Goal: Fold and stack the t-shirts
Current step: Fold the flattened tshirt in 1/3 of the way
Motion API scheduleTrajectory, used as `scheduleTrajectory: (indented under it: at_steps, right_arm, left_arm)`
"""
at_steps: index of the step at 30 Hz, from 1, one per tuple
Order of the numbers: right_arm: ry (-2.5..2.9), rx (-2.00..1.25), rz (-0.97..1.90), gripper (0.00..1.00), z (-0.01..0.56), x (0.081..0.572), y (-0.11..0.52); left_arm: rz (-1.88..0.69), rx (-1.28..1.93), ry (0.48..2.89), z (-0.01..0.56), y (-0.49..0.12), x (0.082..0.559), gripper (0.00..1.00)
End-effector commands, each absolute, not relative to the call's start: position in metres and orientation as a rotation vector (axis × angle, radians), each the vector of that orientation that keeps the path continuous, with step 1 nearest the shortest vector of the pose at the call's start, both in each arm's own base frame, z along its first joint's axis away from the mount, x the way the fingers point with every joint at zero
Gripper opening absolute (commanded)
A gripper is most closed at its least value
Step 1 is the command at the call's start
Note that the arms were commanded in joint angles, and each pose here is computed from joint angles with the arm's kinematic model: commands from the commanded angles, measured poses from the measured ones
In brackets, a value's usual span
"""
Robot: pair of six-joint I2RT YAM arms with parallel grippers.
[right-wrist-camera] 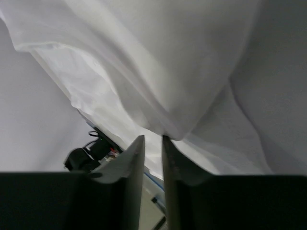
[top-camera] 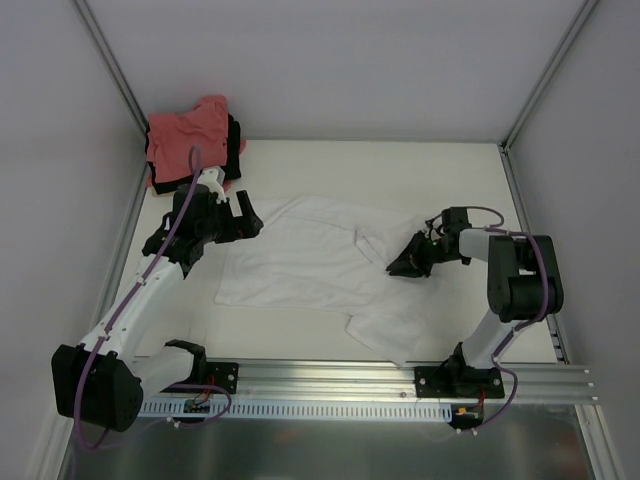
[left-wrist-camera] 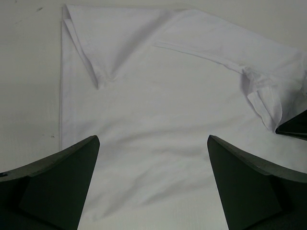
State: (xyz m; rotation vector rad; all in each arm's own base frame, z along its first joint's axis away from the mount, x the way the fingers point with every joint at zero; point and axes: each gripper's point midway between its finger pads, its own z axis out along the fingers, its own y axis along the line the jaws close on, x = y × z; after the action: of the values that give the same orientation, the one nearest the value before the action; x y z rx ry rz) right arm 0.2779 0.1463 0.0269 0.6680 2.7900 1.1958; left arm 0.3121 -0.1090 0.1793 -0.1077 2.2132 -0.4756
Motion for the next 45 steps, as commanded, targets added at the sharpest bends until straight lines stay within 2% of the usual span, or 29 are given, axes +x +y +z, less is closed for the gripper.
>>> scheduleTrajectory:
  at_steps: [1, 2, 3, 4, 6, 7, 8, 15, 22, 29, 45]
  right_arm:
    - [2.806, 0.604, 1.227, 0.30, 0.037, 0.269, 0.157]
    - [2.804, 0.584, 1.238, 0.38, 0.041, 0.267, 0.160]
    - [2.796, 0.576, 1.251, 0.52, 0.046, 0.266, 0.162]
    - [2.771, 0.557, 1.255, 0.59, 0.054, 0.268, 0.162]
    - [2.735, 0.544, 1.235, 0.66, 0.067, 0.278, 0.161]
    - [2.723, 0.537, 1.225, 0.73, 0.072, 0.283, 0.160]
    - [2.725, 0.542, 1.214, 0.99, 0.078, 0.286, 0.159]
    - [2.660, 0.485, 1.211, 1.00, 0.120, 0.349, 0.164]
    - [2.684, 0.544, 1.238, 1.00, 0.092, 0.383, 0.172]
    - [2.722, 0.552, 1.278, 0.99, 0.064, 0.382, 0.193]
    - [2.795, 0.387, 1.306, 1.00, 0.064, 0.350, 0.265]
  left_arm:
    - [-0.480, -0.092, 2.193, 0.185, -0.111, 0.309, 0.99]
    - [-0.481, -0.094, 2.192, 0.185, -0.111, 0.310, 0.99]
    - [-0.479, -0.095, 2.194, 0.184, -0.111, 0.310, 0.99]
    - [-0.478, -0.093, 2.193, 0.184, -0.111, 0.310, 0.99]
    - [-0.479, -0.093, 2.198, 0.182, -0.111, 0.310, 0.99]
    - [-0.479, -0.091, 2.199, 0.181, -0.111, 0.309, 0.99]
    - [-0.481, -0.090, 2.200, 0.182, -0.112, 0.309, 0.99]
    - [-0.461, -0.079, 2.197, 0.185, -0.108, 0.306, 0.99]
    - [-0.472, -0.080, 2.205, 0.185, -0.110, 0.307, 0.99]
    - [-0.443, -0.069, 2.213, 0.186, -0.106, 0.304, 0.99]
    - [-0.454, -0.067, 2.225, 0.179, -0.108, 0.302, 0.99]
